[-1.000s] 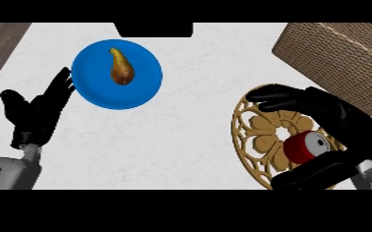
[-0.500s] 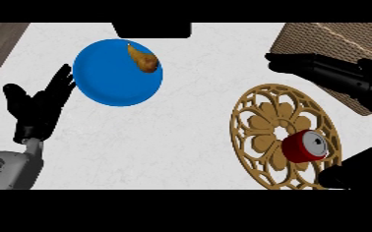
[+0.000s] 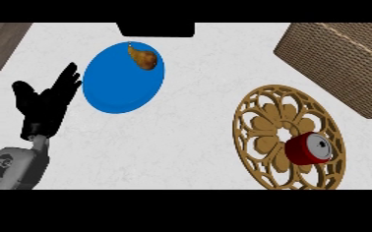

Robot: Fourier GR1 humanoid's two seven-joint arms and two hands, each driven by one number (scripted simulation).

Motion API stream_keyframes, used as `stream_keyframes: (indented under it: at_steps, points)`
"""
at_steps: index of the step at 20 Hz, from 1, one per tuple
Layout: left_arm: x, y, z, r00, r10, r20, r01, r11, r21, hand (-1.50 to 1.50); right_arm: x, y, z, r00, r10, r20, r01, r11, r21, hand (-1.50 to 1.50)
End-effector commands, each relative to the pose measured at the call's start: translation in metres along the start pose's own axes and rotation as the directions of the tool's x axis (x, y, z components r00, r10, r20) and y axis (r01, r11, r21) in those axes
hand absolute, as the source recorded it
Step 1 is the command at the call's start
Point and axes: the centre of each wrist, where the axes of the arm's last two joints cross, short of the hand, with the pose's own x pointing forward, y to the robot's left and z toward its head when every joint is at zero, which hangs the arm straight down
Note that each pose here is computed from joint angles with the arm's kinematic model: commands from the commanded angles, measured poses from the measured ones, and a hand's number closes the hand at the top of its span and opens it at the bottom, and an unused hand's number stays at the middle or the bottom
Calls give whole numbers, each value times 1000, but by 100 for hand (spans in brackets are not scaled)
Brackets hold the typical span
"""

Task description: Pick the can from the placemat and place it in the basket

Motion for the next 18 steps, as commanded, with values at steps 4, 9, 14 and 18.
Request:
stream_keyframes:
  at_steps: [4,9,14,18]
  points:
    - [13,9,-1,1000,-10,8,10,1000,1,0,-22,-49,17,999,-22,-29,27,981,194,-150]
    - [-8,11,-2,1000,12,3,-12,1000,13,0,-61,-41,43,986,-161,47,148,967,209,-150]
    - [-14,6,7,1000,16,10,-16,1000,18,0,-85,-29,64,971,-228,67,222,971,91,-150]
    - [0,21,9,1000,22,-4,-22,1000,14,0,-106,17,66,963,-260,73,250,961,121,-150]
